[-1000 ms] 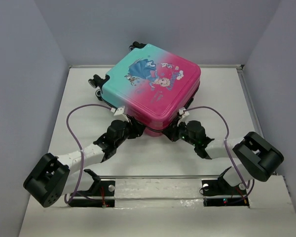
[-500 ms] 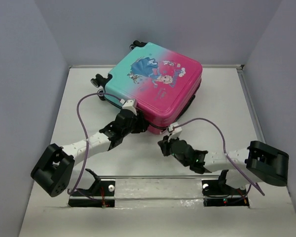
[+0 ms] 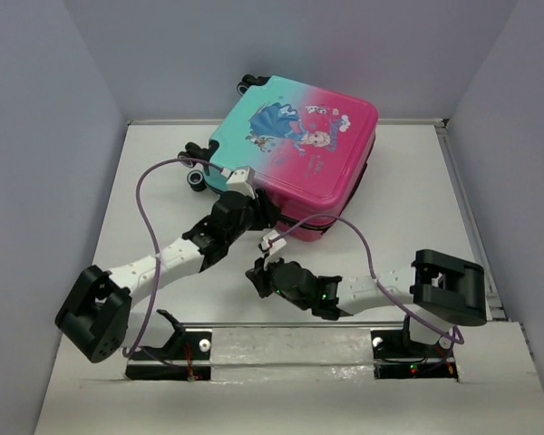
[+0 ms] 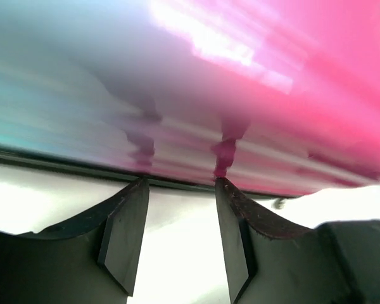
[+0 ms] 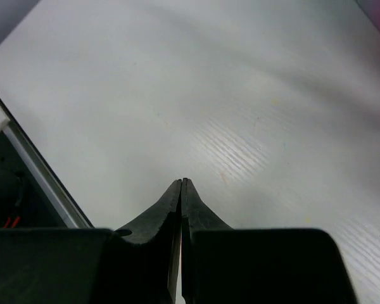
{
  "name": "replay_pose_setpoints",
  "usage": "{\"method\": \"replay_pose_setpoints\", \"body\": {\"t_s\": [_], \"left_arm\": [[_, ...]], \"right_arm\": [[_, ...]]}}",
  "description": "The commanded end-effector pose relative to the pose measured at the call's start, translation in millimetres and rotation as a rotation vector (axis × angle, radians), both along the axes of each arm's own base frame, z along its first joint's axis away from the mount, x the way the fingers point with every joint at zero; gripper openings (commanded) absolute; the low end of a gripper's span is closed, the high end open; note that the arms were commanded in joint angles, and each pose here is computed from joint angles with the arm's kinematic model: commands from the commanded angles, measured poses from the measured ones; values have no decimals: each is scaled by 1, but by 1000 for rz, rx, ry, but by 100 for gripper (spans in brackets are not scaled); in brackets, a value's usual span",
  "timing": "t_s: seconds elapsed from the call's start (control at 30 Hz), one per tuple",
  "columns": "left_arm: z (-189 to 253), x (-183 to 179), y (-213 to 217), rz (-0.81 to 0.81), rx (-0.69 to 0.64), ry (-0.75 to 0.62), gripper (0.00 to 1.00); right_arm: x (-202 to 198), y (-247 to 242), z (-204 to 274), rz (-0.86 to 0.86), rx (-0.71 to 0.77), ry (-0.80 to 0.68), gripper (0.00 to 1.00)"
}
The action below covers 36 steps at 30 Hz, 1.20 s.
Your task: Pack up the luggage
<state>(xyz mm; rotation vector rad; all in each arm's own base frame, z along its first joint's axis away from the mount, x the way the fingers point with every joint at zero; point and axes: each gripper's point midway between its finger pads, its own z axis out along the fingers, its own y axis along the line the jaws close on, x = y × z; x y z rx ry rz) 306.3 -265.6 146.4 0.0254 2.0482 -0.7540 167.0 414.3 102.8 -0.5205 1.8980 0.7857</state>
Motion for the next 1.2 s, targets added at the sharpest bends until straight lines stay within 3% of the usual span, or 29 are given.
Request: {"method": "replay_pose_setpoints", "body": {"t_s": [0.0, 0.2, 0.3, 0.43, 0.5, 0.63, 0.8, 0.93, 0.97, 1.17], "left_arm": [[102, 26, 25, 155, -107, -258, 57], [84, 11, 34, 155, -123, -228, 57], [93, 7, 50, 207, -122, -249, 60], [133, 11, 90, 346, -168, -294, 85], [144, 27, 115, 400, -182, -286, 94], [155, 66, 158, 487, -267, -250, 99], [155, 111, 190, 521, -305, -190, 99], [128, 151, 193, 466, -332, -71, 99], [140, 161, 191, 444, -339, -80, 99], [108, 180, 191, 448, -313, 8, 99]], "right_arm": [[6, -4, 35, -41, 97, -45, 7], [6, -76, -4, -177, 82, 79, 7], [15, -106, 6, -257, 99, 85, 7], [31, -152, 30, -385, 129, 53, 9], [36, -158, 31, -380, 130, 58, 10], [41, -162, 33, -371, 112, 44, 12], [42, -158, 36, -340, 94, 29, 12], [40, -154, 34, -310, 81, 29, 14], [39, -154, 36, -304, 85, 27, 15], [34, -157, 29, -295, 91, 44, 16]]}}
